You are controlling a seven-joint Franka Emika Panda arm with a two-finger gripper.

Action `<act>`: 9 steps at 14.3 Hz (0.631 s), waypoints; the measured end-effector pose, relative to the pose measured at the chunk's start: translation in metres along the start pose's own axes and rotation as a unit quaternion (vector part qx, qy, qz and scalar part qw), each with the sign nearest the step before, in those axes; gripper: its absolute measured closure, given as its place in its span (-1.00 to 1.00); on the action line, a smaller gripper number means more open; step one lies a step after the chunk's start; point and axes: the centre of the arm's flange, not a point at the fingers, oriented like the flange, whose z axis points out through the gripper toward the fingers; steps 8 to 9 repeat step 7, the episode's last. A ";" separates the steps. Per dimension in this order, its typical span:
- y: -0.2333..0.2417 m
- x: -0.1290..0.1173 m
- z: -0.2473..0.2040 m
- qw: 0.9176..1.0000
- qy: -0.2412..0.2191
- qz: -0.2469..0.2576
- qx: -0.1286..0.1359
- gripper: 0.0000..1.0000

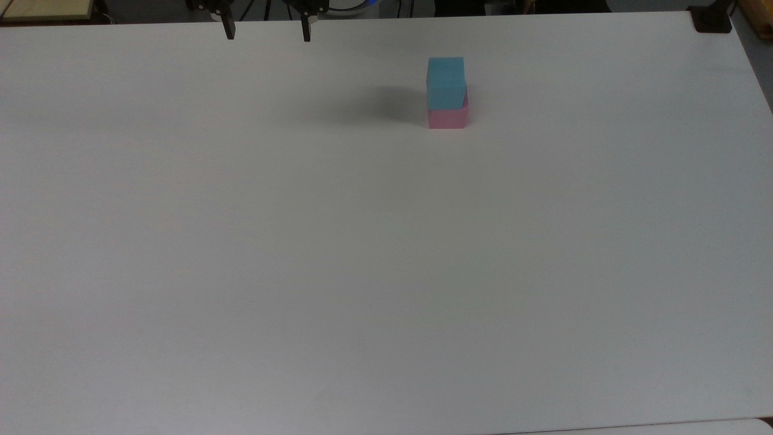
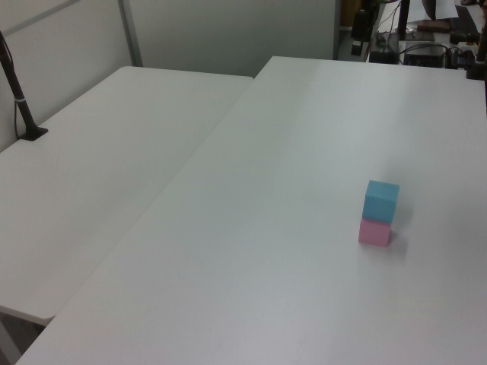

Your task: Put blue cube on pink cube

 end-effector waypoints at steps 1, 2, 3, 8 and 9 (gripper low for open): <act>0.001 0.000 0.000 1.000 0.000 0.000 0.000 -1.00; 0.002 0.000 0.000 1.000 0.000 0.001 0.001 -1.00; 0.003 0.000 0.000 1.000 0.000 0.002 0.001 -1.00; 0.009 -0.001 0.000 1.000 0.000 0.007 0.000 -1.00; 0.009 -0.001 0.000 1.000 0.000 0.007 0.000 -1.00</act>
